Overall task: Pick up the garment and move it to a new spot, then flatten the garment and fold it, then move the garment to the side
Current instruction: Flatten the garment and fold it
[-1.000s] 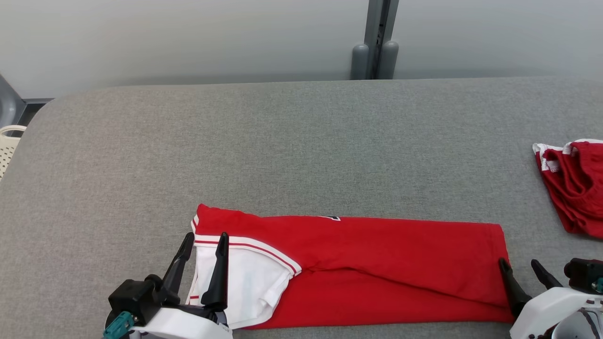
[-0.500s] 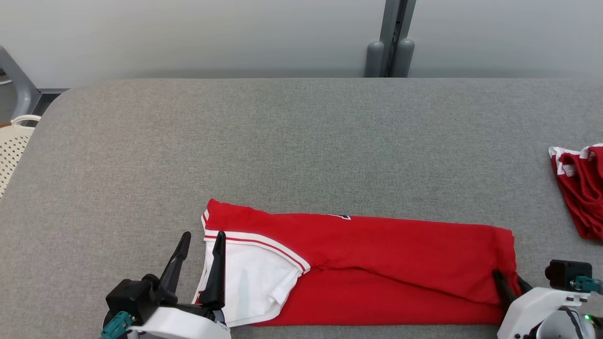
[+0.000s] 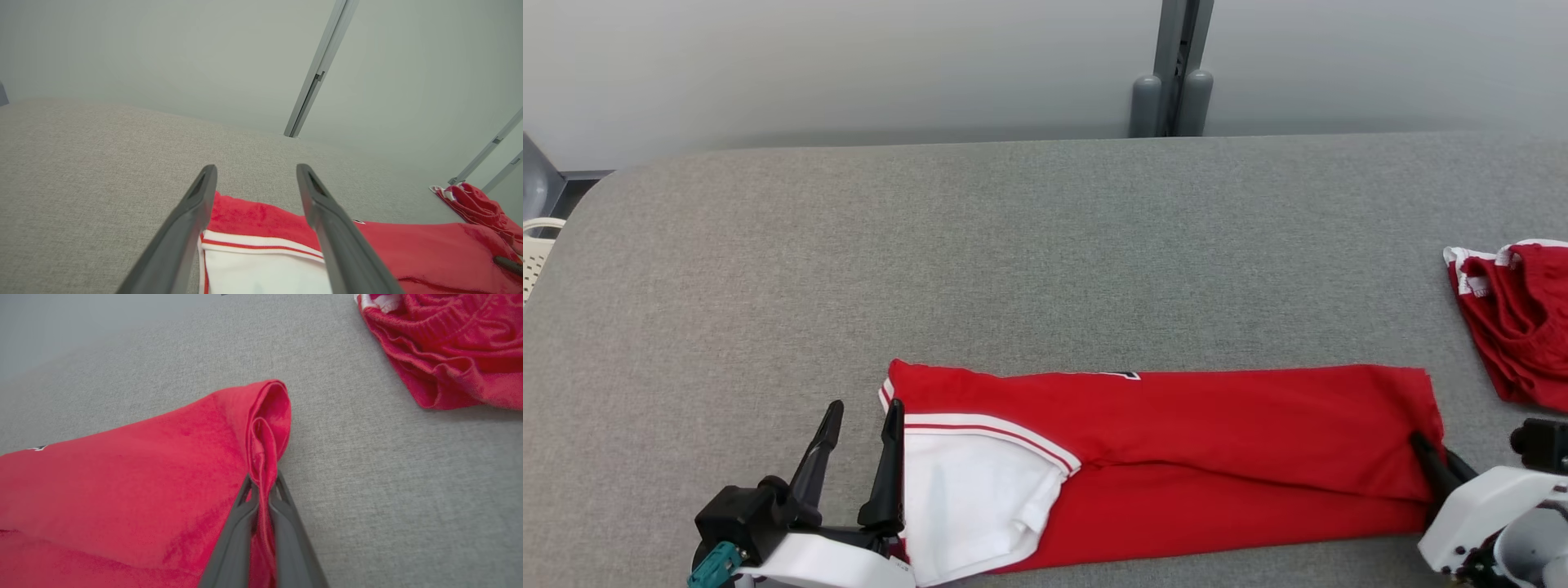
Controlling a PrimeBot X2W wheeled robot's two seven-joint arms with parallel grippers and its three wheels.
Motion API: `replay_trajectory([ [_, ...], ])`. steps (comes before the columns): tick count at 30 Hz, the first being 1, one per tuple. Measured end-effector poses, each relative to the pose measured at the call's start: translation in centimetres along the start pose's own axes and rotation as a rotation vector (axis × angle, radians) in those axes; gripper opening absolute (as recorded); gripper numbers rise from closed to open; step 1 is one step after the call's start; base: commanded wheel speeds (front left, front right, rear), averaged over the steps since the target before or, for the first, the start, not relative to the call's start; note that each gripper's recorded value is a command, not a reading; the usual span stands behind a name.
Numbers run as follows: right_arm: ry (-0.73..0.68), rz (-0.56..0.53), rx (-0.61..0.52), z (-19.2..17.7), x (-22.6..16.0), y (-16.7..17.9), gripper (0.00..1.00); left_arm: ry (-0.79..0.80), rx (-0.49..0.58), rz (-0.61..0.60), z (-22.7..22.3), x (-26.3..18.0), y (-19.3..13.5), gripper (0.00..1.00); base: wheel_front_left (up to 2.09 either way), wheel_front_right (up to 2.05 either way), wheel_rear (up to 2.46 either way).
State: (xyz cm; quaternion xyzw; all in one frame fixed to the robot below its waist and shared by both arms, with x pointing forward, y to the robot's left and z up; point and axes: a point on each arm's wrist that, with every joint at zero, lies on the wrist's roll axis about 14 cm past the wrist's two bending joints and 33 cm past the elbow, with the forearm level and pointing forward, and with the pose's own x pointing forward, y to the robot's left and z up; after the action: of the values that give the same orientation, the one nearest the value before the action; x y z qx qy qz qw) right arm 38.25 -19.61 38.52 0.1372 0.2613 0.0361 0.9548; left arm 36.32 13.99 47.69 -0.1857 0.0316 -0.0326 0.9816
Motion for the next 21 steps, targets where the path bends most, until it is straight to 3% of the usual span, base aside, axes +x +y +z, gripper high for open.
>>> replay_trajectory([
  [12,-0.076,-0.125,0.02,4.1,-4.4,-6.7,0.0,0.023,-0.003,-0.064,-0.8,0.3,-1.9,1.0,0.0,0.0,0.0],
  [16,-0.097,-0.13,0.036,4.7,-5.2,-6.8,0.0,0.029,-0.002,-0.085,-1.0,0.5,-2.6,1.0,0.0,0.0,0.0],
  [21,-0.111,-0.055,0.092,5.0,-5.7,-4.1,0.0,0.036,0.0,-0.106,-1.2,0.5,-3.2,1.0,0.0,0.0,0.0],
])
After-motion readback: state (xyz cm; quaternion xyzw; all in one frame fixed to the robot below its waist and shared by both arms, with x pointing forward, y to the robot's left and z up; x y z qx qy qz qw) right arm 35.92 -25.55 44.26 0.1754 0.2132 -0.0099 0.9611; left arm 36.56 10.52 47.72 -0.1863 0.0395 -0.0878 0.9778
